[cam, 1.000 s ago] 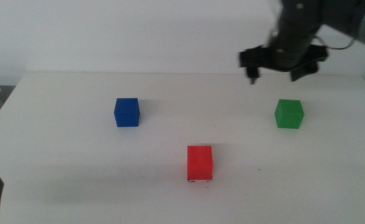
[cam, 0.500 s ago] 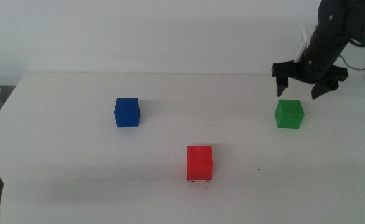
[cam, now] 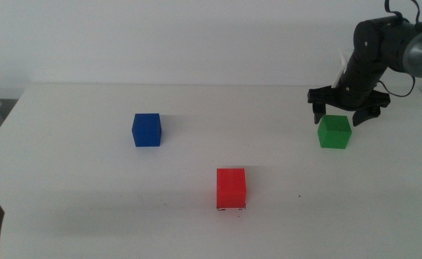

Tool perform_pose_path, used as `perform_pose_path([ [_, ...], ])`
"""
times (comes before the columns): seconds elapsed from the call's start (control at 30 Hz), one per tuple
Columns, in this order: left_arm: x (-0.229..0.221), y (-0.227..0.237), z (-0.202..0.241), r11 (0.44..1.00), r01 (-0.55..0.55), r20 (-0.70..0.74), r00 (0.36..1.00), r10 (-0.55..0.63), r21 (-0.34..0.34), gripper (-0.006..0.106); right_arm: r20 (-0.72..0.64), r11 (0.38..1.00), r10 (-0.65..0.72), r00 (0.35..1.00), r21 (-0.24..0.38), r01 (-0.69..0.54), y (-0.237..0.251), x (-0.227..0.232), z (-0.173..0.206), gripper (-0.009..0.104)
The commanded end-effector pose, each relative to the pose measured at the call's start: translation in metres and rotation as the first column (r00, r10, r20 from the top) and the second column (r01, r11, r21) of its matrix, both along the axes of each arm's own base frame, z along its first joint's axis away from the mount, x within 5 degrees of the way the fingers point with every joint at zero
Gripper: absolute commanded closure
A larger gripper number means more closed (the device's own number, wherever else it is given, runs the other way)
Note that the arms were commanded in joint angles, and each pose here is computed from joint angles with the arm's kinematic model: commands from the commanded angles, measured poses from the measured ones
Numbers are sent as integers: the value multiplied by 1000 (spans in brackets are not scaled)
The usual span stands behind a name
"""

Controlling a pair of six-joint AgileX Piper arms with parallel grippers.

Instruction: Stack red cubes first, then green, then blue cubes in a specific spot.

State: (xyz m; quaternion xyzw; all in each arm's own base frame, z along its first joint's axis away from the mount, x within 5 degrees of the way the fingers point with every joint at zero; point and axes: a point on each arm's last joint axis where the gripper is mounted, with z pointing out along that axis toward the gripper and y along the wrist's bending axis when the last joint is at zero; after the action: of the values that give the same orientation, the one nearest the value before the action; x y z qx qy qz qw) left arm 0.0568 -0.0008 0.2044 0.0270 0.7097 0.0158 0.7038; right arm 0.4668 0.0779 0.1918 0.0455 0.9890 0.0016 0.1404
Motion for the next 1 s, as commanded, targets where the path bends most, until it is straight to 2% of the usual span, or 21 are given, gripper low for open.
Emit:
perform_pose_path([
  [0.0,0,0,1,1000,3,9,1000,-3,-13,7,24,1000,-5,1000,-9,5,-5,4,-1,12],
  [0.2,0,0,1,1000,3,9,1000,-3,-13,7,10,1000,-3,1000,-16,3,-4,7,-12,14],
  [0.37,0,0,1,1000,3,9,1000,-3,-13,7,-17,1000,-4,1000,-21,4,-5,6,-19,25],
  [0.47,0,0,1,1000,3,9,1000,-3,-13,7,-36,1000,-6,999,-25,5,-5,4,-20,36],
  [0.57,0,0,1,1000,3,9,1000,-3,-13,7,-52,1000,-7,999,-28,6,-5,3,-20,52],
  [0.7,0,0,1,1000,3,9,1000,-3,-13,7,-59,1000,-6,998,-30,5,-5,1,-18,79],
  [0.8,0,0,1,1000,3,9,1000,-3,-13,7,-50,1000,-10,999,-27,8,2,-5,1,92],
  [0.9,0,0,1,1000,3,9,1000,-3,-10,7,-31,999,18,999,-36,-19,19,-23,41,92],
  [0.97,0,0,1,1000,1,9,1000,-1,16,7,-16,999,40,999,-33,-41,36,-42,71,90],
])
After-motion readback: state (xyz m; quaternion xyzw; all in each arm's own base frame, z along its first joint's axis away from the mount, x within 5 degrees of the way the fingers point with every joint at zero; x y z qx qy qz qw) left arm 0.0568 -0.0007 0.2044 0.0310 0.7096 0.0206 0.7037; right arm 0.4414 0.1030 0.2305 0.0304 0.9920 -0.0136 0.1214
